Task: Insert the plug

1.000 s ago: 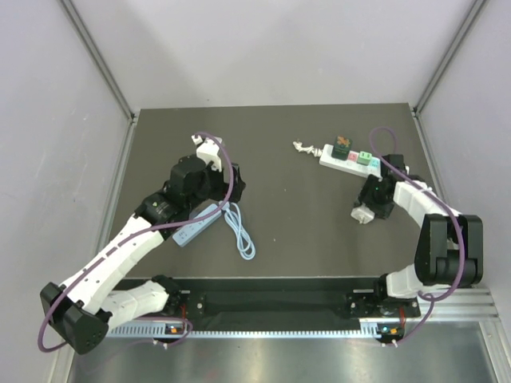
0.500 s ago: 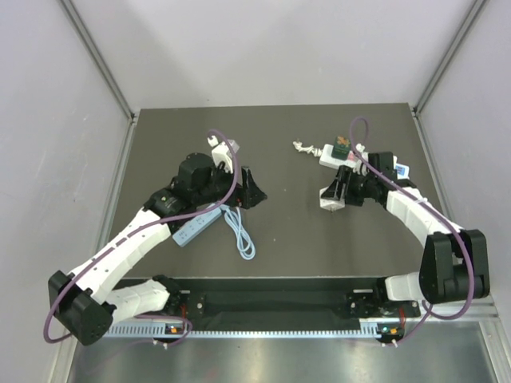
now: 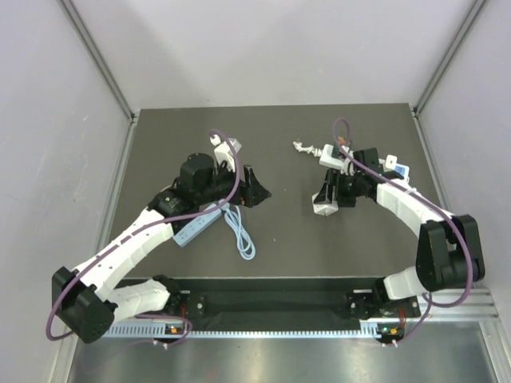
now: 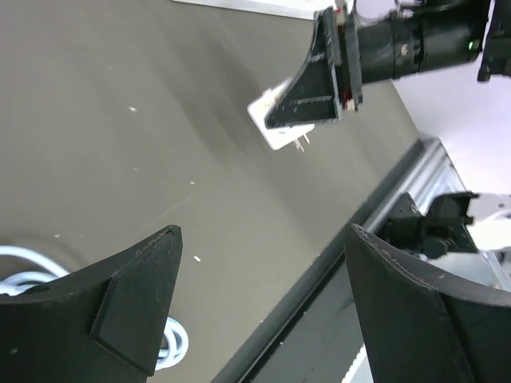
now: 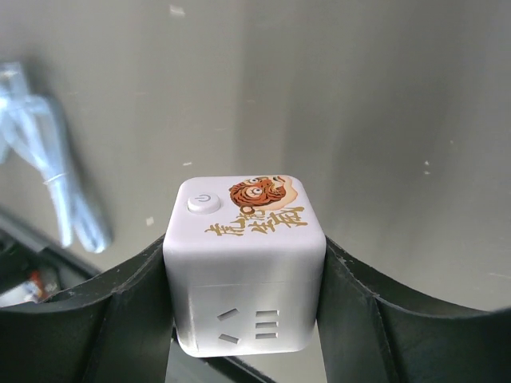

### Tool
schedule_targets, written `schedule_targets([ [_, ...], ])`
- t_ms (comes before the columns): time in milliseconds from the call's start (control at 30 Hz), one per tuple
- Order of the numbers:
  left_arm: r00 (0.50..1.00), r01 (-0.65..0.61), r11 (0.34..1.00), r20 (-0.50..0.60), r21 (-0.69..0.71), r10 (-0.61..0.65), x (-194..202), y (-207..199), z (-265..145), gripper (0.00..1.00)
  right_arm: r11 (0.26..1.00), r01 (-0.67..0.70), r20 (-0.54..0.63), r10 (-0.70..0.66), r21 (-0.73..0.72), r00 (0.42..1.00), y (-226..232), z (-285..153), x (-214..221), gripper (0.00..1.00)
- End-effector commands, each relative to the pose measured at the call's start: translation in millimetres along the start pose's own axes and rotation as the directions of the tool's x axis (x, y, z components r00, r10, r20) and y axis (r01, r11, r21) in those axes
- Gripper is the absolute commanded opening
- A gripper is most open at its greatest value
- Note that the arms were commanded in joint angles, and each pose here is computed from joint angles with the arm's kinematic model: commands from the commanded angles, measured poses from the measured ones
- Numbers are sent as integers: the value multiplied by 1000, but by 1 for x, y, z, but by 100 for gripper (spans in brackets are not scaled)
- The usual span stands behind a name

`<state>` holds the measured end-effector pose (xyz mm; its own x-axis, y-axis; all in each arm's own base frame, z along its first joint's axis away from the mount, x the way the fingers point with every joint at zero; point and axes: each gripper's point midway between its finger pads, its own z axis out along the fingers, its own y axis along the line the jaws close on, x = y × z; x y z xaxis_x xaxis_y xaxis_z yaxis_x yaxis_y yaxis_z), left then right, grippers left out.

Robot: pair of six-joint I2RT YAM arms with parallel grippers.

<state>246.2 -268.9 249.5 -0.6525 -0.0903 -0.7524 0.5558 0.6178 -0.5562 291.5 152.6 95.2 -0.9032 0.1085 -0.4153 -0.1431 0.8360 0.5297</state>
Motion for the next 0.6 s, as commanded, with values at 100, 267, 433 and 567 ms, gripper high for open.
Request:
schedule_targets([
  [100, 994, -23, 995, 109, -94, 33, -24, 8, -12, 87, 971, -63, -25, 70, 230, 997, -10, 29, 8, 22],
  [267, 990, -22, 987, 136, -159, 44, -28, 17, -23, 87, 933, -58, -17, 68, 354, 998, -10, 50, 2, 31],
  [433, 986, -62, 977, 143, -203, 92, -30, 21, -37, 88, 896, 53, 14, -66, 440, 998, 3, 56, -12, 58],
  [567, 983, -81, 973, 144, -218, 114, -30, 21, -45, 88, 900, 139, 29, -165, 413, 986, 10, 63, -2, 79],
])
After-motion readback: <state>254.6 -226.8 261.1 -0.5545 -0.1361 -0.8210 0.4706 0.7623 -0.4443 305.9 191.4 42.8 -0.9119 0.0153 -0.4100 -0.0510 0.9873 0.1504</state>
